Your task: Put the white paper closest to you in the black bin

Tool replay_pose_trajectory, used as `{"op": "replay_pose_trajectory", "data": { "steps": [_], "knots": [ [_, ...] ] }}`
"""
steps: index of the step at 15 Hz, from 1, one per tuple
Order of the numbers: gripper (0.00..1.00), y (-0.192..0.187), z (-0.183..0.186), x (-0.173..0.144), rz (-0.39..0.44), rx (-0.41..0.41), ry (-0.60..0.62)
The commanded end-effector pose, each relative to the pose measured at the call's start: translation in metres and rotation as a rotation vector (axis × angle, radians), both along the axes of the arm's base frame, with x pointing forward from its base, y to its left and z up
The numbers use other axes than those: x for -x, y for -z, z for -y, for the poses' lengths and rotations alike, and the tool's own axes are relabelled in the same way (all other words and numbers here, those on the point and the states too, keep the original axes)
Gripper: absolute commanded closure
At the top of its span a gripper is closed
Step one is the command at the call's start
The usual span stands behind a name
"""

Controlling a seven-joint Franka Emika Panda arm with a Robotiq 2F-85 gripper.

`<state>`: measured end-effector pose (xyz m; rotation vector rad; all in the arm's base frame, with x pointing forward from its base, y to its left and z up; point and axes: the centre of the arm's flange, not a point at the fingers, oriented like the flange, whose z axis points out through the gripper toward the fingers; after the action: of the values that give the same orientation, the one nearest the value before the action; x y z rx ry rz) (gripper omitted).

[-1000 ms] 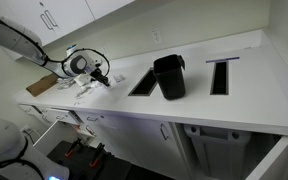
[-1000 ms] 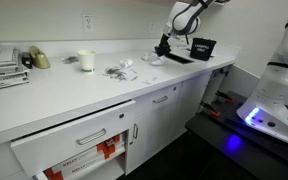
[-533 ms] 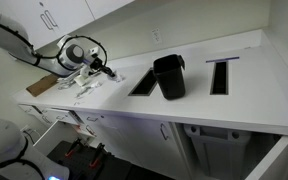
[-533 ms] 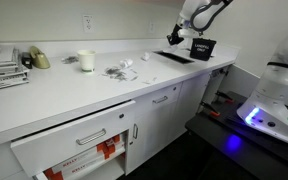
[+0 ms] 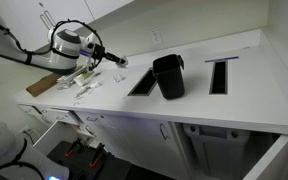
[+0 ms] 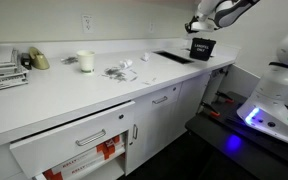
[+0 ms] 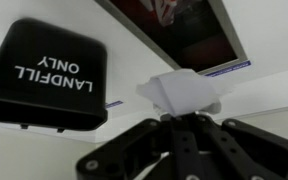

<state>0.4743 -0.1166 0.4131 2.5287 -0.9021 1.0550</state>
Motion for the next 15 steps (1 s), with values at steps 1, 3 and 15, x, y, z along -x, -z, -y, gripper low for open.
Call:
{"op": "replay_pose_trajectory", "data": {
  "steps": [1,3,15],
  "knots": [
    [0.96,-0.004,0.003,0.004,0.018,0.011,0.018],
    [0.96,-0.006,0.003,0.009,0.025,0.017,0.026],
    [0.97,-0.044,0.135,-0.004,0.161,0.06,0.397]
  ]
}}
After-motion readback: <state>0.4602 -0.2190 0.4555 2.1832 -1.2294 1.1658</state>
